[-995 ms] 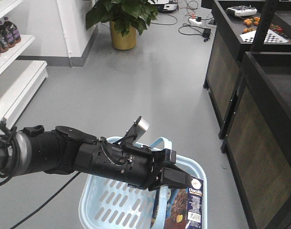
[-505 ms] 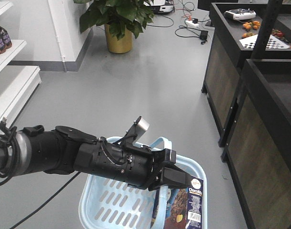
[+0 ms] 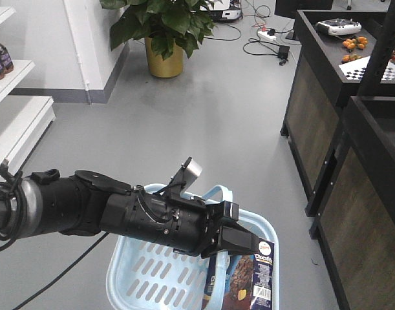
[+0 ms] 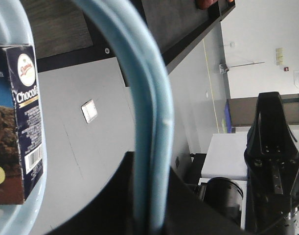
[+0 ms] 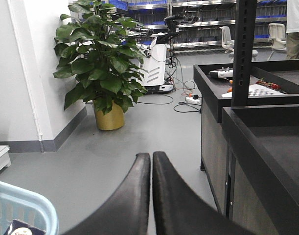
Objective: Left arm holds basket, right arm returns cookies
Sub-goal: 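Turn the base past the potted plant while holding the basket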
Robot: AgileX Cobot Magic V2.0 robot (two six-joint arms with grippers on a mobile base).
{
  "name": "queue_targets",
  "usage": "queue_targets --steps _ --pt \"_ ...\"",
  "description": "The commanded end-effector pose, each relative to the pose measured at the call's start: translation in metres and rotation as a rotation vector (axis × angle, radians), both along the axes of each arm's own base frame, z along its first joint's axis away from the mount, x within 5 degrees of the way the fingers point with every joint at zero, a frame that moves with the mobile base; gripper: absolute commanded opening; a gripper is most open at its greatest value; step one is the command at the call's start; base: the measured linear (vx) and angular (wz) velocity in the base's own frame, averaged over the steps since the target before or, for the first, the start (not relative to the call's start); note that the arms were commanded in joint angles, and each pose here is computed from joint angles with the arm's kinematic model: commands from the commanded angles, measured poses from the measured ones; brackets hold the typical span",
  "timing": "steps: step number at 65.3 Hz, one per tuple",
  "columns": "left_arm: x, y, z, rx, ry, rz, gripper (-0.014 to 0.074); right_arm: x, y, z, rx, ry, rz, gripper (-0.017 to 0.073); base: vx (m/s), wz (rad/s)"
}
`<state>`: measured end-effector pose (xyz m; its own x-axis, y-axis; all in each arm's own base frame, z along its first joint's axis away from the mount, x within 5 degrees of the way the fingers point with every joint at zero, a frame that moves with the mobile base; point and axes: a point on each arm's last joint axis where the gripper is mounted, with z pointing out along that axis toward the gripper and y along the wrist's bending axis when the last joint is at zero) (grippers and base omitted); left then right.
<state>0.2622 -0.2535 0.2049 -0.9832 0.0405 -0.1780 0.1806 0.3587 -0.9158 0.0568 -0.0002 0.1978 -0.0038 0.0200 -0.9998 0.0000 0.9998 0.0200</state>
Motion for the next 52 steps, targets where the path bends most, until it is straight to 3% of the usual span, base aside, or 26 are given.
queue_targets --steps 1,52 --pt "-0.0009 -0.0026 0.0348 -0.147 -0.017 0.011 -0.0006 -0.0010 0.0003 0.0062 -0.009 -0.083 0.001 -0.0008 0.20 -0.03" --pt "-0.0009 -0.0026 0.0348 -0.147 -0.017 0.011 -0.0006 -0.0010 0.0003 0.0062 -0.009 -0.083 0.001 -0.0008 0.20 -0.03"
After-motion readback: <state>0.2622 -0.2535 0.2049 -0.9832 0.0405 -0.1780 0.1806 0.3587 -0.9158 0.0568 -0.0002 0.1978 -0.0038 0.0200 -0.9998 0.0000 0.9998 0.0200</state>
